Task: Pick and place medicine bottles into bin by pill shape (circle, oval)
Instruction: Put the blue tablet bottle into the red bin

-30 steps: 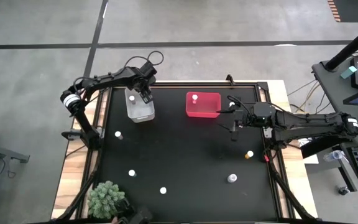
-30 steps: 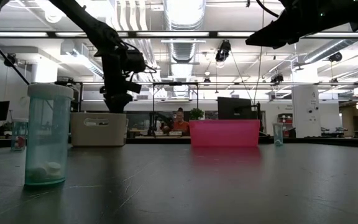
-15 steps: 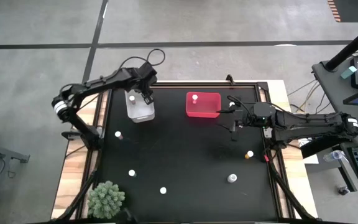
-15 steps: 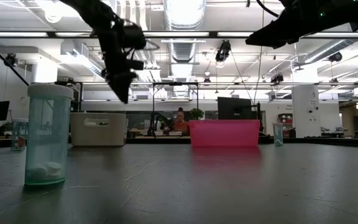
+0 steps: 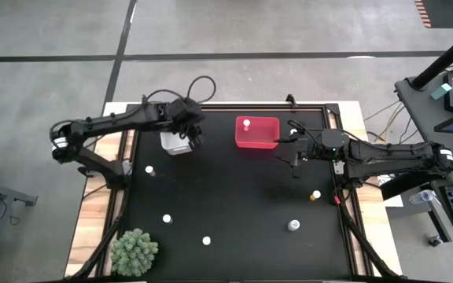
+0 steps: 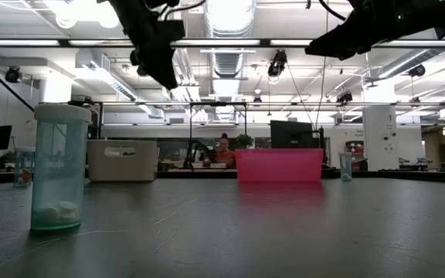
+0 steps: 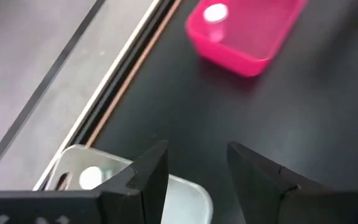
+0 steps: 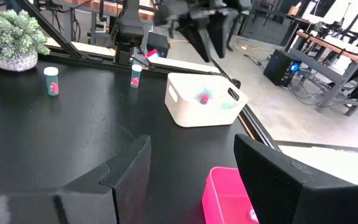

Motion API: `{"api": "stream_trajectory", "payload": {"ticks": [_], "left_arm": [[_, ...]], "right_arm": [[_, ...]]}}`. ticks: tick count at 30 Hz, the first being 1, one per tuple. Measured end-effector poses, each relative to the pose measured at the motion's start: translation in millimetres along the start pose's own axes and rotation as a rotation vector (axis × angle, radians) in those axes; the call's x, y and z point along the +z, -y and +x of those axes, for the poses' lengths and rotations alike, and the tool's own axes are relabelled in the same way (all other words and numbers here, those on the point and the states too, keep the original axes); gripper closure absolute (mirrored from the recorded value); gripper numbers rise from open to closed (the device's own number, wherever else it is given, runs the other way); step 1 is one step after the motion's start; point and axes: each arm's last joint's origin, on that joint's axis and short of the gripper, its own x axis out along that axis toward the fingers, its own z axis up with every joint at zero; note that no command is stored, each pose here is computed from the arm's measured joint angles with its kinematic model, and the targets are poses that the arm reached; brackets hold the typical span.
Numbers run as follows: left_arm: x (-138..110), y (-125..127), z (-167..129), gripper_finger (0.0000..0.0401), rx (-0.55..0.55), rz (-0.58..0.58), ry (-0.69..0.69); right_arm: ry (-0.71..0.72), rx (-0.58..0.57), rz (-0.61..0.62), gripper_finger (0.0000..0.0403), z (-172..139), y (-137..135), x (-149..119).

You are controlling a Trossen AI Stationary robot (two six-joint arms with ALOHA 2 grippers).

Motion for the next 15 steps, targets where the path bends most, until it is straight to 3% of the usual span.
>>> {"api": "stream_trajectory", "payload": {"ticks": [15], "left_arm": [[1,72,-22,0.0254,-0.187,0.146,0.144]], "right_arm": [[0.049,-0.01,0.106,0.0179,0,2,6]]}}
